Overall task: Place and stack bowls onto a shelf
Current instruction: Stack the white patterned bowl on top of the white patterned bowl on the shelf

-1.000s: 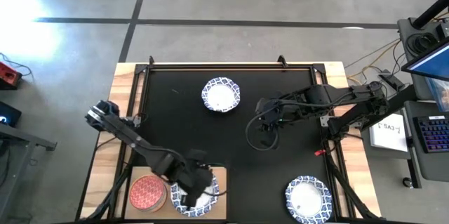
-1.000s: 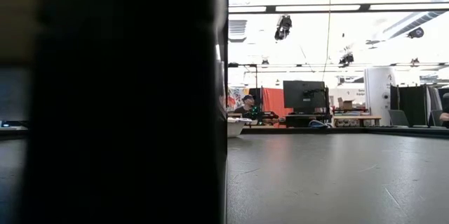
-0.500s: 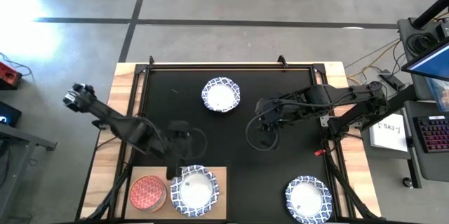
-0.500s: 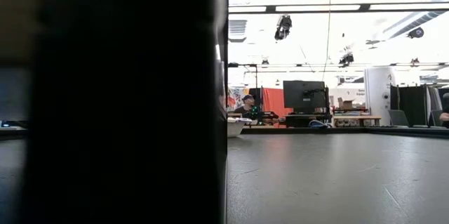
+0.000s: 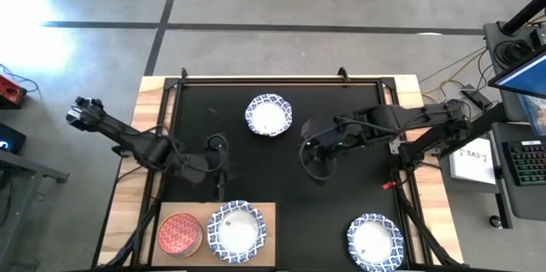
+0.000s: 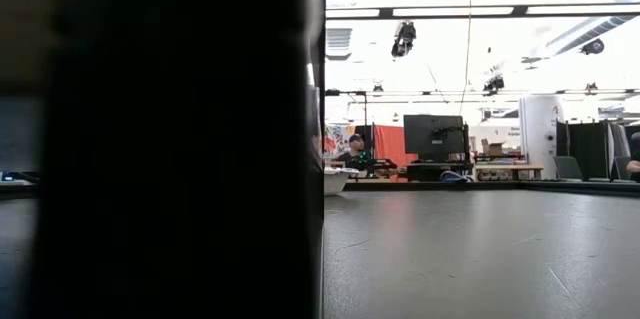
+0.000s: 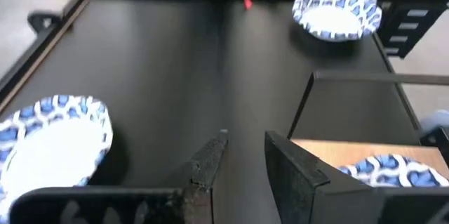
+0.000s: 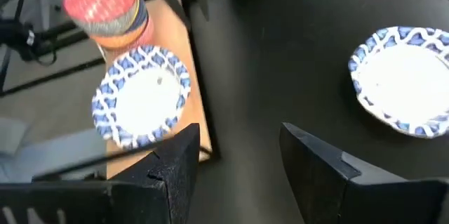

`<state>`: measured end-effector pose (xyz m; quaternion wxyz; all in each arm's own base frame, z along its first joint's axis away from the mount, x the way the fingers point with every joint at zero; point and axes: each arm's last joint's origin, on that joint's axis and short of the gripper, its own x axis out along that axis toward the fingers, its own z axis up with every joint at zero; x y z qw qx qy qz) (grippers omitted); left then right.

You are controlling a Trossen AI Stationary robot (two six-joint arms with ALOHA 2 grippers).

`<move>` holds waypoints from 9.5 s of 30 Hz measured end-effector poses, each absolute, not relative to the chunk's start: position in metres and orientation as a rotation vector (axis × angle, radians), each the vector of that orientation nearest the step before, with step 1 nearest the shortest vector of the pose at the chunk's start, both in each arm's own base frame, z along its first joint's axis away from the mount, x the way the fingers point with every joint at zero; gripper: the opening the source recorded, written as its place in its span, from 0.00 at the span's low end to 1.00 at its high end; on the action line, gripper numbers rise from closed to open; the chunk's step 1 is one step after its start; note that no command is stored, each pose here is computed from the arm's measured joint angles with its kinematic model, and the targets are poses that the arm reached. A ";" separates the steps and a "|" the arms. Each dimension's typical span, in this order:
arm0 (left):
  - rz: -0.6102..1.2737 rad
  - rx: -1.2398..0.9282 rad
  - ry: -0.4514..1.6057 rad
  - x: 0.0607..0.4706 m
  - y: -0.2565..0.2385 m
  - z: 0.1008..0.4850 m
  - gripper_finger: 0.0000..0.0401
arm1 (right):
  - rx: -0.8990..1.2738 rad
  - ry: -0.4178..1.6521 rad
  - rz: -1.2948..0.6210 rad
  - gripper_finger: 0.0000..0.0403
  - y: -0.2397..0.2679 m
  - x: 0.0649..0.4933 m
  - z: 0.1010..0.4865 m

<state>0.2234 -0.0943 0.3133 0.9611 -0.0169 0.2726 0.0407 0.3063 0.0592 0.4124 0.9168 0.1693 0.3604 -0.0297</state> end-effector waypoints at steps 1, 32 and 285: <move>0.075 -0.025 0.533 0.225 -0.095 0.311 0.19 | 0.352 0.732 -0.065 0.46 0.060 0.311 0.411; 0.021 0.036 0.407 0.207 -0.085 0.287 0.19 | 0.845 1.362 -0.809 0.45 0.117 0.261 0.333; -0.255 -0.552 0.933 0.239 -0.101 0.288 0.19 | 0.443 0.628 -0.690 0.62 0.021 0.144 0.271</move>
